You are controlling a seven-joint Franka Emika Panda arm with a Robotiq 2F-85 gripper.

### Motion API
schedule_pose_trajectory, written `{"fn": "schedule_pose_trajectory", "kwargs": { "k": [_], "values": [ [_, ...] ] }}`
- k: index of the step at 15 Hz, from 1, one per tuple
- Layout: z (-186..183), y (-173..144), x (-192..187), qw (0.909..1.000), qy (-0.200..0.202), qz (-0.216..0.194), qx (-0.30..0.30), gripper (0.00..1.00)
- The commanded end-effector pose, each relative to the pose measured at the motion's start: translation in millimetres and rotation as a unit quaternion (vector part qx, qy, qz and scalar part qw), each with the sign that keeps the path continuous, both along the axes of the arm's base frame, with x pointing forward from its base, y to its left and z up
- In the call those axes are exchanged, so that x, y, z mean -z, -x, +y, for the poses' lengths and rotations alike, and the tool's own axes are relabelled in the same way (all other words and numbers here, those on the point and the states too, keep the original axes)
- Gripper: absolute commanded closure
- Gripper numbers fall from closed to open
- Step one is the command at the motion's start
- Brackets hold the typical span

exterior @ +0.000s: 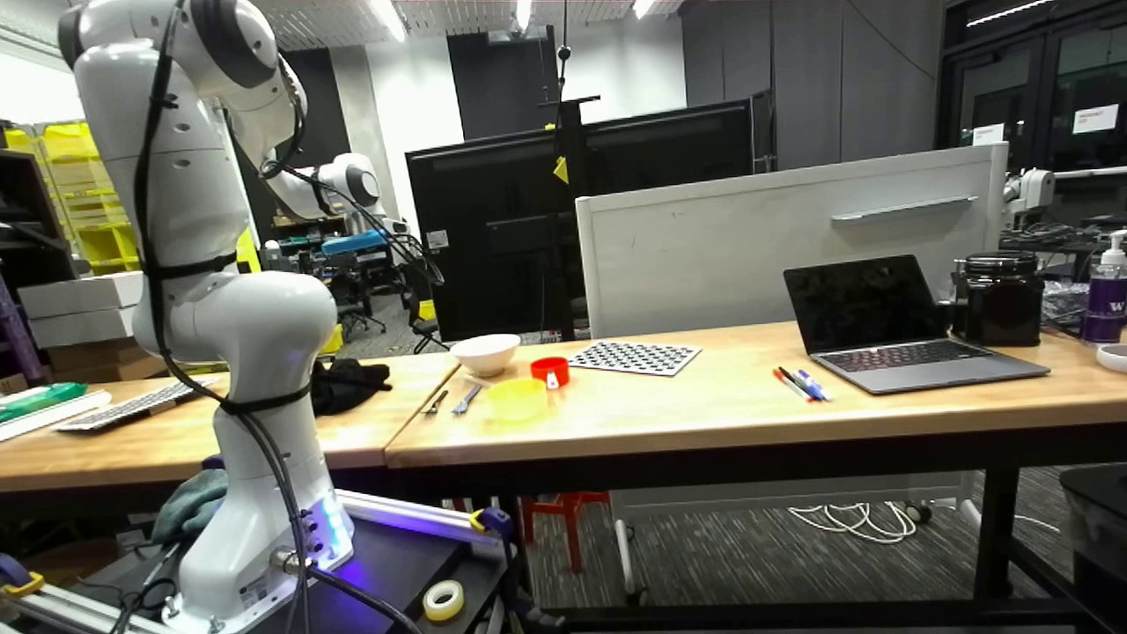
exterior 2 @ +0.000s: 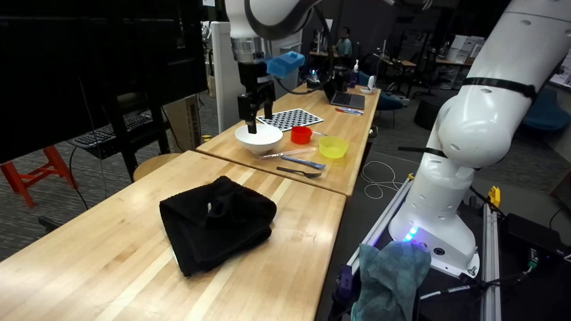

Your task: Pick up the small orange pot and put it inside the white bowl

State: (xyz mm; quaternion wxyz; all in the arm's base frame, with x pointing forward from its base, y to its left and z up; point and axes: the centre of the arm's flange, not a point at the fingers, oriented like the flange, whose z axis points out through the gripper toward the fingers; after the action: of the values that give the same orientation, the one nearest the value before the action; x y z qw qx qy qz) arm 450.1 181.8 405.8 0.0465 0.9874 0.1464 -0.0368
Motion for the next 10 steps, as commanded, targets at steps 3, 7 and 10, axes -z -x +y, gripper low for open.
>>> {"fn": "schedule_pose_trajectory", "kwargs": {
  "k": [3, 7, 10],
  "values": [
    [0, -62, 16, 0.9977, -0.014, 0.065, -0.011, 0.0],
    [-32, -87, 38, 0.9924, -0.001, 0.12, -0.026, 0.0],
    [-82, -75, 62, 0.9854, 0.051, 0.162, -0.006, 0.0]
  ]
}}
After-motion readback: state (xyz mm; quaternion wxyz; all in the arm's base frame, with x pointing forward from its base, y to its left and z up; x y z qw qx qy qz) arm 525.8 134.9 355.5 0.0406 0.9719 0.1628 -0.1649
